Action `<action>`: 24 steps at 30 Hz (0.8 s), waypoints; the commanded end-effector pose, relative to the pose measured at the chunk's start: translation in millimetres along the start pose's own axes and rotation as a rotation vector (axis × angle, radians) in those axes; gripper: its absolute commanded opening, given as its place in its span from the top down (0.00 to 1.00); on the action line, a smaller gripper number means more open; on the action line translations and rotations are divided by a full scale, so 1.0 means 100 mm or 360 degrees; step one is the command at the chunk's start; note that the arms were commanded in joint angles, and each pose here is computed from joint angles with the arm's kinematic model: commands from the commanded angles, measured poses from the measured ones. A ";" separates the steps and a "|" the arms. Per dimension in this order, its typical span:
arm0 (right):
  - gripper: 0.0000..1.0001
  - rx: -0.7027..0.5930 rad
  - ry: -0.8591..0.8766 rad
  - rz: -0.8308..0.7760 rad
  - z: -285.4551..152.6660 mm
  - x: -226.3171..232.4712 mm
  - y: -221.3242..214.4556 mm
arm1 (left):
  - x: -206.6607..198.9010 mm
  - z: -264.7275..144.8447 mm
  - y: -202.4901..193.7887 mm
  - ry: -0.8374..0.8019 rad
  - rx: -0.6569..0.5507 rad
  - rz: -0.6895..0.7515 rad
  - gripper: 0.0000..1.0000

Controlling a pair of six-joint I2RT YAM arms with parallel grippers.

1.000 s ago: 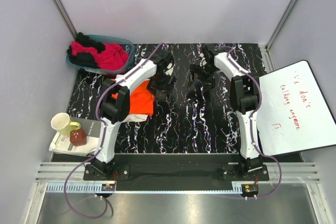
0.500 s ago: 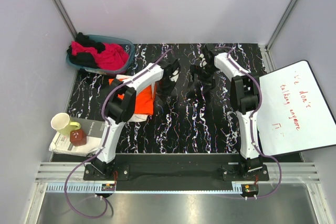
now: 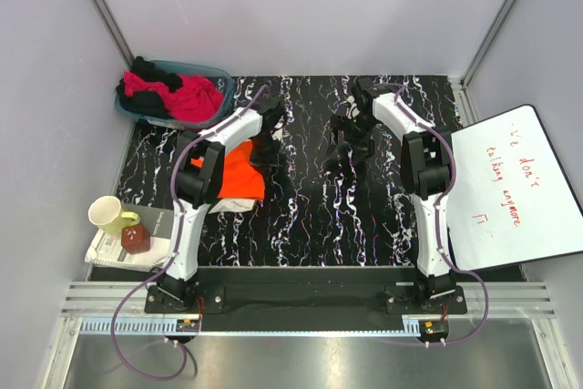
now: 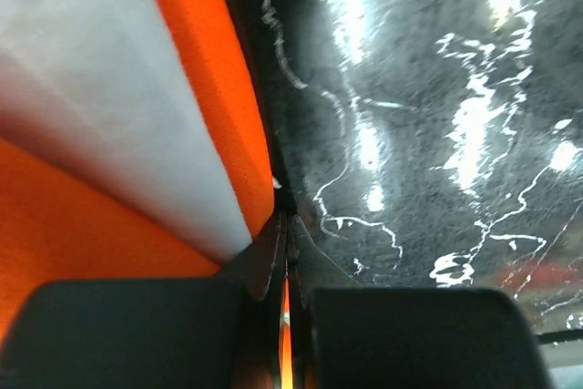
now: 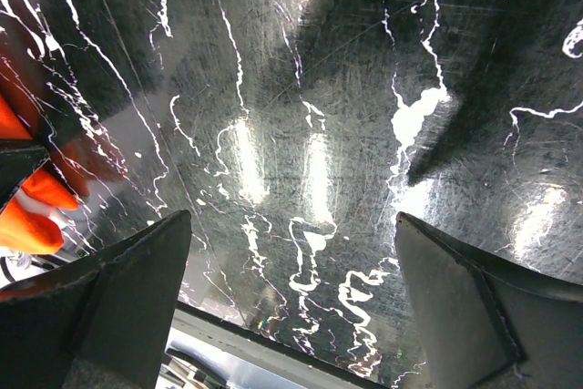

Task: Fold and stack the t-shirts
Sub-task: Put the neatly folded tshirt into the corner of the board with the left arm

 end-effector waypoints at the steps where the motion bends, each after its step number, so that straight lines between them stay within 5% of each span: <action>1: 0.00 -0.0122 0.0078 -0.0056 -0.31 0.14 0.04 | 0.19 0.13 -0.19 0.0089 0.0071 -0.0080 1.00; 24: 0.00 -0.0101 0.0109 -0.0052 -0.30 0.13 -0.02 | 1.44 0.09 -0.69 0.0280 0.0147 -0.0617 1.00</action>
Point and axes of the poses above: each gripper's point midway between its finger pads, its own z axis out along the fingers, its own x axis along the line the jaws close on, y = z × x, the point moved 4 cm from there along -z, back along the fingers, and after that the axes turned 10 degrees about z, right-handed, at the moved point
